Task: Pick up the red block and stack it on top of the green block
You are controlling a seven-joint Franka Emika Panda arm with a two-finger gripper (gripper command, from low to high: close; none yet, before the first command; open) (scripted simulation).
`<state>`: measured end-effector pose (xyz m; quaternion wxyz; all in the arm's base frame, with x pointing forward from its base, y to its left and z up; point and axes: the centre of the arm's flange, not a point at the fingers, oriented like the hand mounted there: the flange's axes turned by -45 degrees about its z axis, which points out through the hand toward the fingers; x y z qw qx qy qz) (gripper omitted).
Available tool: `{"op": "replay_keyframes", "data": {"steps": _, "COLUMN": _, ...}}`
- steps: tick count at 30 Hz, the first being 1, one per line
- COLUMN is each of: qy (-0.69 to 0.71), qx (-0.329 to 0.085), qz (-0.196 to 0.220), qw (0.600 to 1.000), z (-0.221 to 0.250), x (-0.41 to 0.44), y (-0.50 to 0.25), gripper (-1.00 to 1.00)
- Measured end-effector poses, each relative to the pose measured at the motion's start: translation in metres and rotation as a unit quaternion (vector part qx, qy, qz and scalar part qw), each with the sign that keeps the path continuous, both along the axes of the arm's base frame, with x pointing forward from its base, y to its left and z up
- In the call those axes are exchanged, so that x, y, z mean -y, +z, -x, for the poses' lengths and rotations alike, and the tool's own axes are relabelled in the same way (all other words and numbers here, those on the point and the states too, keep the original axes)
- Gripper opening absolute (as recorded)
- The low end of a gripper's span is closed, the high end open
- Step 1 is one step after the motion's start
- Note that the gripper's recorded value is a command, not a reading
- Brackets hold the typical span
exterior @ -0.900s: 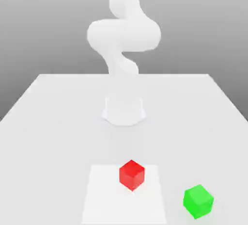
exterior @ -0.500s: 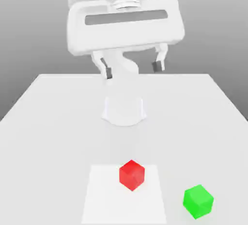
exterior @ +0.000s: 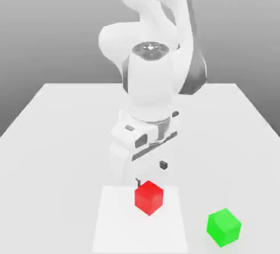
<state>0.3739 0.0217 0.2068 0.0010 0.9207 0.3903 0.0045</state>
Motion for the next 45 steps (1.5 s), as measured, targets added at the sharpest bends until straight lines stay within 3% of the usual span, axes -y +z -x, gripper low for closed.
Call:
{"op": "replay_keyframes", "data": {"steps": 14, "qy": 0.002, "qx": -0.002, "qz": 0.001, "qw": 1.0, "z": 0.002, "x": 0.0, "y": -0.058, "gripper": 0.0}}
{"op": "replay_keyframes", "data": {"steps": 15, "qy": 0.002, "qx": -0.003, "qz": 0.001, "qw": 1.0, "z": 0.003, "x": 0.0, "y": -0.062, "gripper": -1.0}}
{"op": "replay_keyframes", "data": {"steps": 39, "qy": 0.0, "qx": -0.004, "qz": 0.001, "qw": 1.0, "z": 0.003, "x": 0.0, "y": 0.002, "gripper": -1.0}}
{"op": "replay_keyframes", "data": {"steps": 43, "qy": -0.02, "qx": -0.001, "qz": 0.01, "qw": 1.0, "z": -0.031, "x": -0.023, "y": 0.017, "gripper": -1.0}}
{"op": "replay_keyframes", "data": {"steps": 45, "qy": 0.012, "qx": 0.0, "qz": 0.011, "qw": 1.0, "z": -0.044, "x": -0.078, "y": 0.025, "gripper": -1.0}}
